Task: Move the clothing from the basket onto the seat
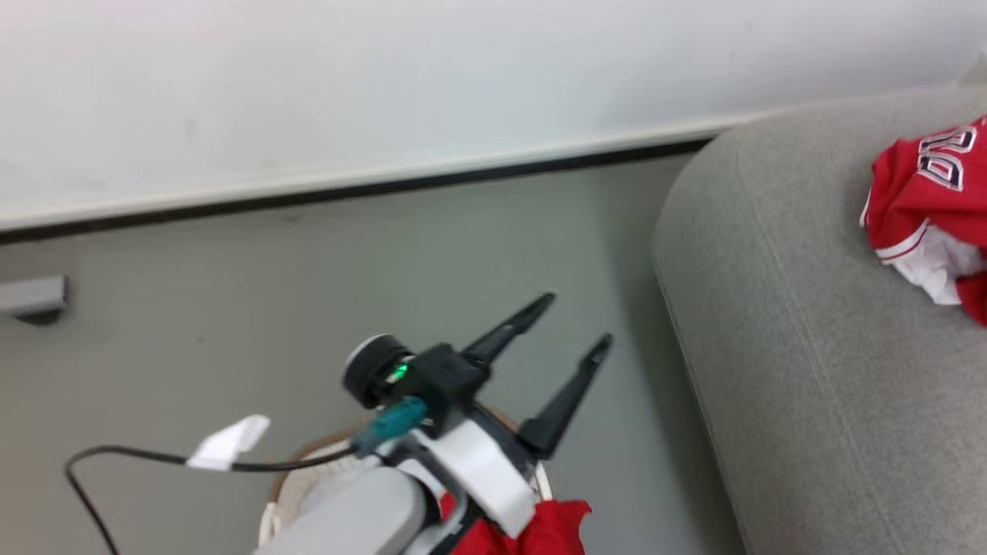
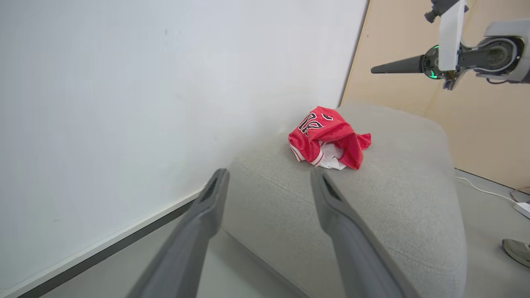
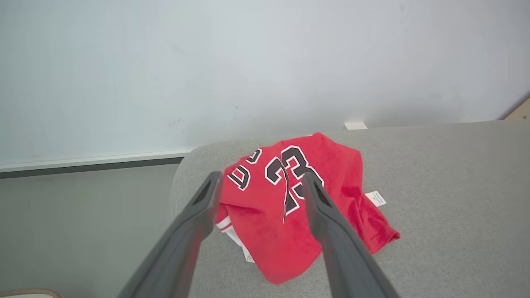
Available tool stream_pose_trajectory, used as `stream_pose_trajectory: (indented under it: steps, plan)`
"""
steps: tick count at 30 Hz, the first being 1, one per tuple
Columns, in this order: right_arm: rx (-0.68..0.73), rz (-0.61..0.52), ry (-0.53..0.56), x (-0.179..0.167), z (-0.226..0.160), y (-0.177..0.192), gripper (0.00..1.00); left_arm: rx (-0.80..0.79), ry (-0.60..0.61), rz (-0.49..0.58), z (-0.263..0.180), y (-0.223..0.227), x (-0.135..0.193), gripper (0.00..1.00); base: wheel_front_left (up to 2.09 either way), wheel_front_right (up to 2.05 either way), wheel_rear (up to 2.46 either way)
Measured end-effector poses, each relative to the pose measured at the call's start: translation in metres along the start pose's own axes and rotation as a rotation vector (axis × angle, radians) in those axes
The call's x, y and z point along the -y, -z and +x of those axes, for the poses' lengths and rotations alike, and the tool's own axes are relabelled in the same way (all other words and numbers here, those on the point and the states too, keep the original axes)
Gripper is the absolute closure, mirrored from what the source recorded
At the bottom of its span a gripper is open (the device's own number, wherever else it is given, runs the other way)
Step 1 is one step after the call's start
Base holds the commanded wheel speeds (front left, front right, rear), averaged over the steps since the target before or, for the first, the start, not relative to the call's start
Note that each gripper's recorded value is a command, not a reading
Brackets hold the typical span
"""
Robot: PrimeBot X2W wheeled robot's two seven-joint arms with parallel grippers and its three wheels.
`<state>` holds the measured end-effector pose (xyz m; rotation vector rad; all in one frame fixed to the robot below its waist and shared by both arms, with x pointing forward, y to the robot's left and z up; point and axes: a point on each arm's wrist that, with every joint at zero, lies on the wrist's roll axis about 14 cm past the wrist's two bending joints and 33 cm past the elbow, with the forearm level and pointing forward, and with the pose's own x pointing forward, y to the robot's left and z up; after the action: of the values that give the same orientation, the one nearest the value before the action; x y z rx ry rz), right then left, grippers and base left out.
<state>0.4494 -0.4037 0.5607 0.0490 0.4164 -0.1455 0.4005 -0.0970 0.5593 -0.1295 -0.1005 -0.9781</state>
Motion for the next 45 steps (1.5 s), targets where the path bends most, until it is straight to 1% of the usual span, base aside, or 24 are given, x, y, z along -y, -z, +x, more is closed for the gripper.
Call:
stream_pose_trajectory:
  steps: [3,7,9,10,14,18,22,24,26,28,30,33,35,37,39,43,45]
  plan:
    - [0.094,-0.016,-0.076,-0.024,-0.014,-0.026,0.00,0.053,-0.097,0.028,-0.016,-0.024,-0.018,0.00,0.00,0.00,0.00]
    - [0.215,-0.035,-0.178,-0.058,-0.032,-0.052,0.00,0.106,-0.230,0.090,-0.046,-0.050,-0.044,0.00,0.00,0.00,0.00]
    - [0.281,-0.080,-0.210,-0.071,-0.042,-0.062,0.00,0.124,-0.293,0.110,-0.063,-0.060,-0.054,0.00,0.00,0.00,0.00]
    - [0.308,-0.085,-0.232,-0.079,-0.046,-0.065,0.00,0.132,-0.325,0.118,-0.072,-0.064,-0.058,0.00,0.00,0.00,0.00]
    - [0.406,-0.041,-0.344,-0.117,-0.057,-0.067,0.00,0.137,-0.463,0.149,-0.112,-0.073,-0.079,0.00,0.00,0.00,0.00]
    - [0.528,0.018,-0.411,-0.139,-0.069,-0.072,0.00,0.141,-0.597,0.146,-0.149,-0.075,-0.097,0.00,0.00,0.00,0.00]
    - [0.586,0.086,-0.420,-0.149,-0.073,-0.052,0.00,0.146,-0.704,0.136,-0.179,-0.073,-0.107,0.00,0.00,0.00,0.00]
    - [0.609,0.089,-0.410,-0.150,-0.076,-0.041,0.00,0.151,-0.748,0.134,-0.190,-0.073,-0.111,0.00,0.00,0.00,0.00]
    - [0.611,0.120,-0.401,-0.154,-0.079,-0.024,0.00,0.148,-0.789,0.126,-0.200,-0.070,-0.115,0.00,0.00,0.00,0.00]
    - [0.593,0.095,-0.400,-0.163,-0.083,-0.003,0.00,0.151,-0.827,0.107,-0.208,-0.066,-0.118,0.00,0.00,0.00,0.00]
    - [0.600,0.106,-0.396,-0.172,-0.090,0.009,0.00,0.154,-0.854,0.094,-0.213,-0.062,-0.117,0.00,0.00,0.00,0.00]
    - [0.604,0.111,-0.380,-0.182,-0.099,0.024,0.00,0.137,-0.869,0.086,-0.218,-0.051,-0.114,0.00,0.00,0.00,0.00]
    - [0.605,0.149,-0.349,-0.182,-0.103,0.034,0.00,0.123,-0.875,0.079,-0.222,-0.043,-0.113,0.00,0.00,0.00,0.00]
    - [0.598,0.146,-0.313,-0.180,-0.104,0.044,0.00,0.114,-0.875,0.078,-0.223,-0.037,-0.111,0.00,0.00,0.00,0.00]
    - [0.581,0.156,-0.290,-0.183,-0.105,0.055,0.00,0.116,-0.885,0.050,-0.225,-0.032,-0.111,0.00,0.00,0.00,0.00]
    - [0.550,0.183,-0.285,-0.195,-0.107,0.069,0.00,0.104,-0.904,0.021,-0.232,-0.020,-0.111,0.00,0.00,0.00,0.00]
    - [0.540,0.172,-0.285,-0.198,-0.106,0.071,0.00,0.093,-0.902,0.020,-0.233,-0.015,-0.110,0.00,0.00,0.00,0.00]
